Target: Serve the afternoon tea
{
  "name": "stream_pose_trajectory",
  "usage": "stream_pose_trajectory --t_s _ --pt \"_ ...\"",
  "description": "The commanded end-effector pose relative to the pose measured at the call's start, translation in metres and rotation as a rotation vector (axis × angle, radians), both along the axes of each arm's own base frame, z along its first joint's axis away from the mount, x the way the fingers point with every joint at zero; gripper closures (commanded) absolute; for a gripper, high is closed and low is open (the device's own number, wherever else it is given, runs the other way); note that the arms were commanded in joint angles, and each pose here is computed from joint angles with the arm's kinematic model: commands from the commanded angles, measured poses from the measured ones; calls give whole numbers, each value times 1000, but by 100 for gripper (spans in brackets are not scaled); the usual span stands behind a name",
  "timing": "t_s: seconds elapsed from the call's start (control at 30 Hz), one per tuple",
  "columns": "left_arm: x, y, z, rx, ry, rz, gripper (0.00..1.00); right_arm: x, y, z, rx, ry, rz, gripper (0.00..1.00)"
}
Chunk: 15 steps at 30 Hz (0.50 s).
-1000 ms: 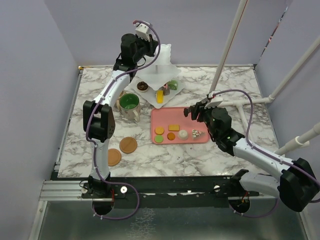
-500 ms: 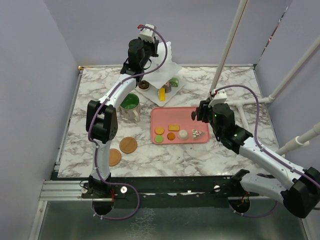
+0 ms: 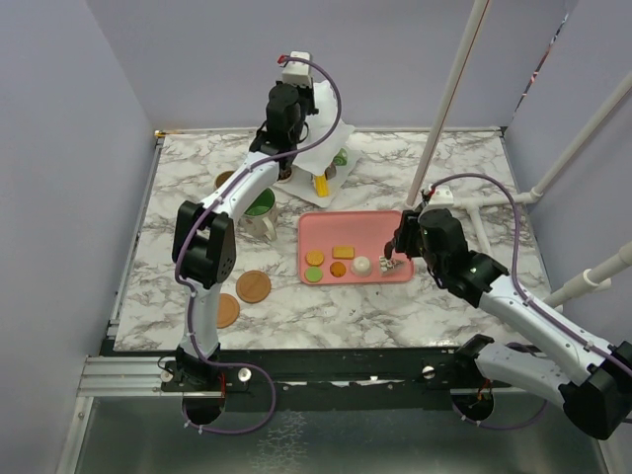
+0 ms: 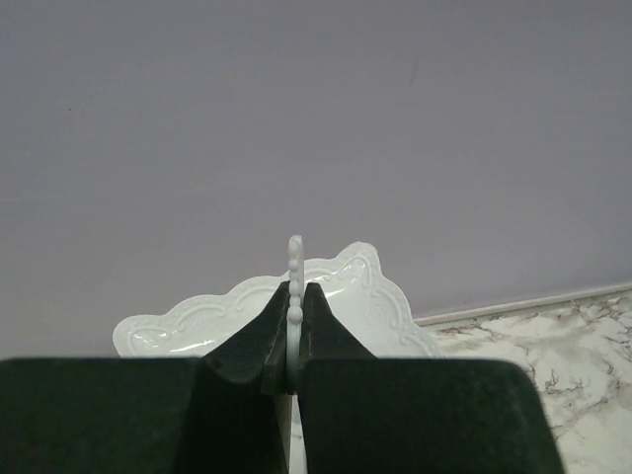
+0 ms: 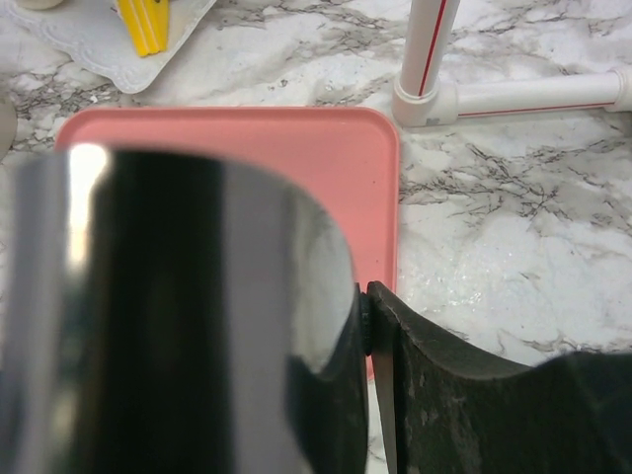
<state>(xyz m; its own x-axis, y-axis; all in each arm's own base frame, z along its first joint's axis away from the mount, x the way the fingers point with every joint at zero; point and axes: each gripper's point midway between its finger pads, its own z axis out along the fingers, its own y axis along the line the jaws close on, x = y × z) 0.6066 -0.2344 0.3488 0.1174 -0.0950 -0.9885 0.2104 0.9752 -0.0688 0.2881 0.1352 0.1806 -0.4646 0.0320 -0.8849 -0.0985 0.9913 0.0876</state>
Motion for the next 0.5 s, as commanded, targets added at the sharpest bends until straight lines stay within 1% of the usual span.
stream_pose_trajectory --t_s 0.0,0.1,0.17,0.27,0.4,0.47 --pt "-15 20 42 -68 -59 84 95 -6 4 -8 43 5 11 45" --pt "-17 18 40 -63 -53 68 89 -3 5 -12 43 -29 20 45" --pt "-19 15 42 -58 -56 46 83 -2 3 -13 44 -50 18 45" --pt "-21 13 46 -59 -62 29 72 -2 2 -16 53 -71 9 45" --pt "-24 13 50 -59 -68 25 51 -1 3 -22 59 -55 1 45" --pt "-25 13 52 -49 -71 21 45 -1 4 -25 59 -44 -2 45"
